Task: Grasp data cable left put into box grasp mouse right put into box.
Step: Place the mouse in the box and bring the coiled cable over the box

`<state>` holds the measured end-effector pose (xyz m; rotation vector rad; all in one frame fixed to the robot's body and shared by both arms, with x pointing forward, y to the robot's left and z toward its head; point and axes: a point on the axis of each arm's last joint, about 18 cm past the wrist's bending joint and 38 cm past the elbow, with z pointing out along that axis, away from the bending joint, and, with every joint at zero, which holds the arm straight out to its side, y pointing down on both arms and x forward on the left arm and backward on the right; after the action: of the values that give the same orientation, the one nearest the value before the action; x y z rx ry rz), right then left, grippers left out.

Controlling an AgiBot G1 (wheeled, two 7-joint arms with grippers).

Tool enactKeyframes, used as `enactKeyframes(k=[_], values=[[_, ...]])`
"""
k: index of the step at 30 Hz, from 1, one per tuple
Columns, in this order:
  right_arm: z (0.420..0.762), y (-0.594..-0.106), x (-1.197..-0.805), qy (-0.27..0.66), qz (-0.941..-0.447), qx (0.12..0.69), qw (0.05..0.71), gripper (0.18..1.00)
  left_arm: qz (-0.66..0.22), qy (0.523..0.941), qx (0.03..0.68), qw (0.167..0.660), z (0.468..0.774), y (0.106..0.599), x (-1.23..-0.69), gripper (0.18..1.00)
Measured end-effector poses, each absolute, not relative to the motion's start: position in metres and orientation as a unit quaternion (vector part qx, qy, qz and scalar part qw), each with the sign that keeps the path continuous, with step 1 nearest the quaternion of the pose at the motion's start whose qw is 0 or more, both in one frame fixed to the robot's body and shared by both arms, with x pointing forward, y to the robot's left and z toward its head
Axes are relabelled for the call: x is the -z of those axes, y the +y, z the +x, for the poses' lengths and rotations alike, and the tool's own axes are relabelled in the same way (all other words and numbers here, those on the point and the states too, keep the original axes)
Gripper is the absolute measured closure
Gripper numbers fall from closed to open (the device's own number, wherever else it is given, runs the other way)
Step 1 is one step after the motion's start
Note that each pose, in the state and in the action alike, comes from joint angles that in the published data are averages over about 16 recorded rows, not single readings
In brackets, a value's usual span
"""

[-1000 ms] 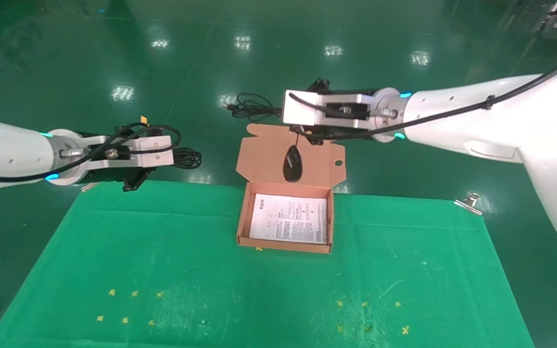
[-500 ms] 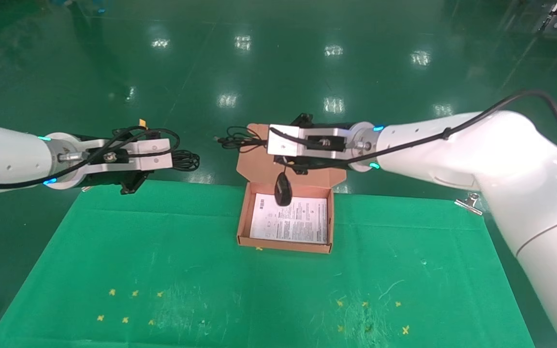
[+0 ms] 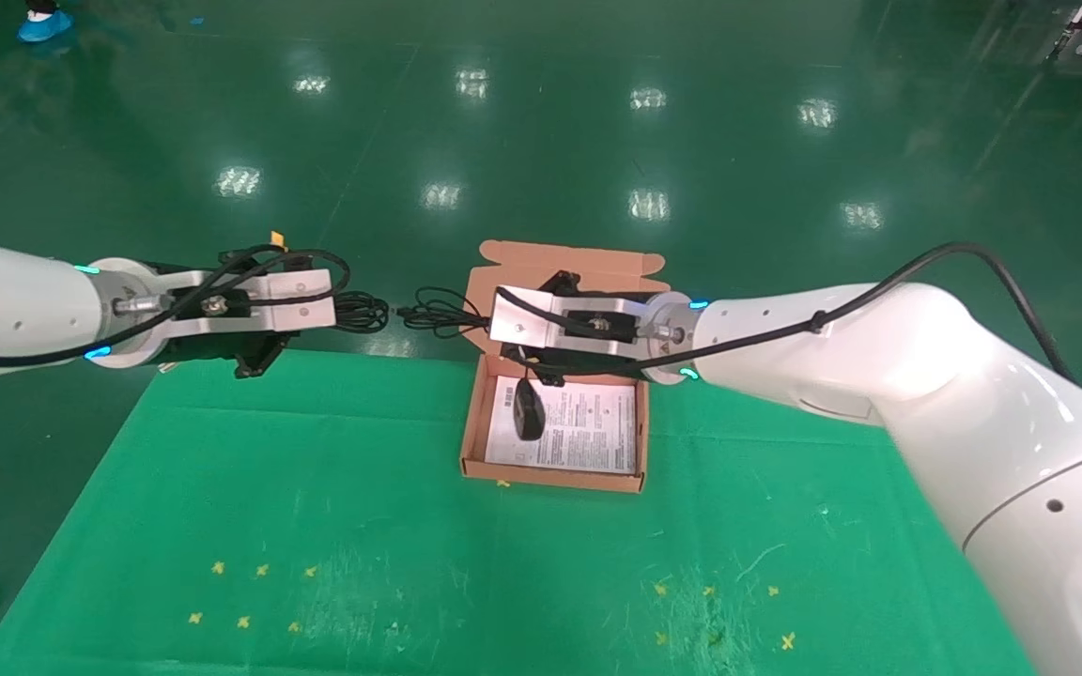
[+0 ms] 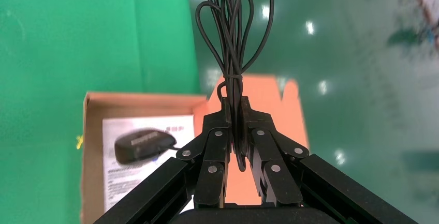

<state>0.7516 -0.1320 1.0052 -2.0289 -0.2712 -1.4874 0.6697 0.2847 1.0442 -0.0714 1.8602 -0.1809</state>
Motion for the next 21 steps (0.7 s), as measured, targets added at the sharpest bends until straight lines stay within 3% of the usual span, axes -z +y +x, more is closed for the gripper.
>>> enactKeyframes(k=[21], values=[[0.766,-0.159,-0.961,0.001,-0.809,0.510,0.292,0.971,-0.031,0.801,0.078,0.593,0.670,0.285,-1.044,0.924]])
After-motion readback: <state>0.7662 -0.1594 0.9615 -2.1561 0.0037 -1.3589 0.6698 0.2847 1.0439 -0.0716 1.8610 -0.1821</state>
